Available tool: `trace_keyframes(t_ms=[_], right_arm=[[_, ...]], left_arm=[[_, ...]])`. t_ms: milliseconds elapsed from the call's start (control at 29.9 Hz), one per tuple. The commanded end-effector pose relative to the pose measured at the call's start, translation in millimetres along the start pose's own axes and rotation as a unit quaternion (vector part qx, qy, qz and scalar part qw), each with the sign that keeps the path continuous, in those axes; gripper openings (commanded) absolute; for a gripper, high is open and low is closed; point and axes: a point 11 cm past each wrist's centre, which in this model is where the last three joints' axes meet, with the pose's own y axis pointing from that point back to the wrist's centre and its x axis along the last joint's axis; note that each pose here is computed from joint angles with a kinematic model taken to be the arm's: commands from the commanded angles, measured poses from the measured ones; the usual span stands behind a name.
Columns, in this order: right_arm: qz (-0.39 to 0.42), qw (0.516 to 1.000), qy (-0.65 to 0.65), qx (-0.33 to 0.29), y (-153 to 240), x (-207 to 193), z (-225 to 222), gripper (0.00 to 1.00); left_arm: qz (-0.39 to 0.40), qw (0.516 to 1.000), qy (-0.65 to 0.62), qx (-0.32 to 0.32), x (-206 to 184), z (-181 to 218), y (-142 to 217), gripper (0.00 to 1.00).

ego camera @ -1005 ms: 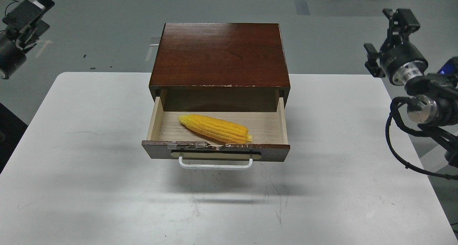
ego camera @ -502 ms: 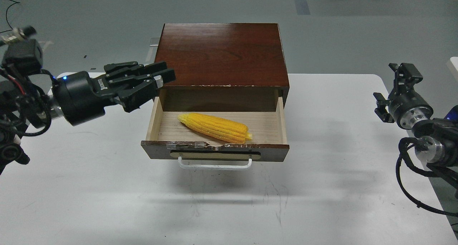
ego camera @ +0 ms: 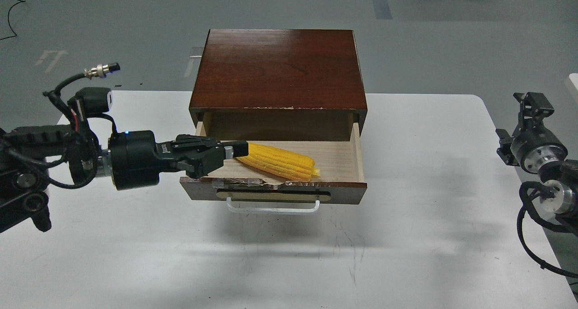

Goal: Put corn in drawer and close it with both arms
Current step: 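Bring the left gripper to the drawer front beside the white handle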

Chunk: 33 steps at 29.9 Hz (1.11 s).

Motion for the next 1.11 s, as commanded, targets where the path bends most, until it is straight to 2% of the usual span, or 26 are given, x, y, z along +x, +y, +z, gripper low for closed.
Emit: trace_keyframes(t_ms=[0,201,402,837,1072], right_arm=[[0.000,1.000,0.000,-0.002,1,1,2,0.99],[-0.010,1.000,-0.005,-0.007,-1,-12,9,0.99],[-0.011,1.000,-0.003,-0.009,-1,-13,11,0.99],[0.008,1.000,0.018,-0.024,-3,-2,27,0.99],[0.005,1.000,0.016,-0.025,-4,-7,28,0.99]], left_arm=[[-0.023,0.999,0.036,-0.002,1,2,7,0.00],[-0.050,0.997,0.060,0.018,-13,-5,17,0.00],[-0.043,0.996,0.077,0.023,-12,-6,24,0.00],[-0.073,0.982,0.176,0.017,-81,-18,17,0.00],[-0.081,0.977,0.197,-0.008,-96,-13,2,0.00]])
